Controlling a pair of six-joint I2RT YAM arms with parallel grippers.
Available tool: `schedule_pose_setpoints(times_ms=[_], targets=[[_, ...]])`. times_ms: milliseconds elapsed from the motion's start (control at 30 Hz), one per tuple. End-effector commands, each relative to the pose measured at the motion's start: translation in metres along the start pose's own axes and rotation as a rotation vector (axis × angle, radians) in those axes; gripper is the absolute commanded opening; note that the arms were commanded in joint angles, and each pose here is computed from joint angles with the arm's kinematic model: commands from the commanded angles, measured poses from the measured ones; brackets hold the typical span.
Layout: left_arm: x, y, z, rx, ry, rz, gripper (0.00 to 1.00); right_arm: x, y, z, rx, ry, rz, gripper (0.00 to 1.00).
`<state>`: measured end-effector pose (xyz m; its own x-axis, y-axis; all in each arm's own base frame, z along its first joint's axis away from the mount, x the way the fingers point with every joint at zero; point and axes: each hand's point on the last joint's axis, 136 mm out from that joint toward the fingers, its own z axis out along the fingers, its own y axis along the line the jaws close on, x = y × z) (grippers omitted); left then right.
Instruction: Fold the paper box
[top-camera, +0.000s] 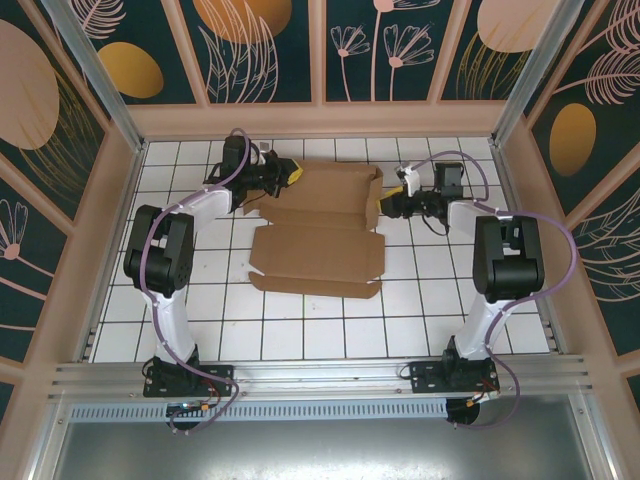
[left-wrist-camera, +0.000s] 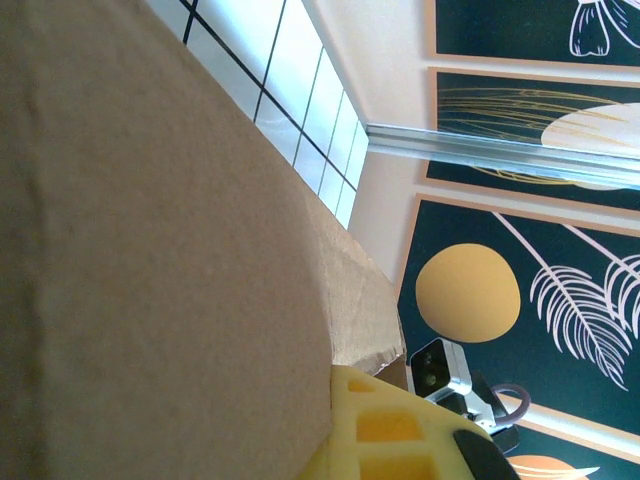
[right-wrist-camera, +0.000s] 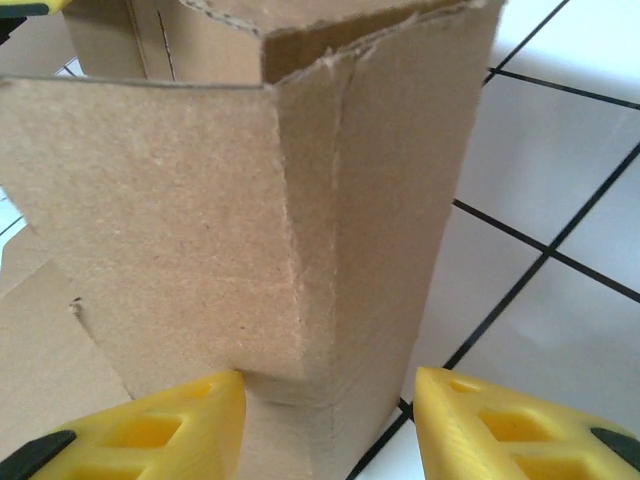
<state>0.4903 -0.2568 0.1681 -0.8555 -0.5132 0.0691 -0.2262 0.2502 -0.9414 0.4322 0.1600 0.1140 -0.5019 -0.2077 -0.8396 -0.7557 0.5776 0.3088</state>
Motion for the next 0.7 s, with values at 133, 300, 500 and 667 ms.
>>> schedule_pose_setpoints(times_ms=[133, 300, 500, 667], targets=[[0.001, -0.003, -0.002, 0.009, 0.016, 0.001, 0.0, -0.009, 0.007, 0.022, -0.023, 0.037, -0.022, 0.58], [0.001, -0.006, -0.002, 0.013, 0.015, 0.002, 0.0, -0.008, -0.005, 0.025, 0.065, 0.05, -0.02, 0.61], [0.0, -0.014, -0.004, 0.027, 0.013, -0.002, 0.0, 0.002, -0.03, 0.032, 0.224, 0.125, -0.002, 0.62], [0.001, -0.015, -0.005, 0.027, 0.009, -0.008, 0.0, 0.005, -0.043, 0.035, 0.304, 0.16, 0.017, 0.59]])
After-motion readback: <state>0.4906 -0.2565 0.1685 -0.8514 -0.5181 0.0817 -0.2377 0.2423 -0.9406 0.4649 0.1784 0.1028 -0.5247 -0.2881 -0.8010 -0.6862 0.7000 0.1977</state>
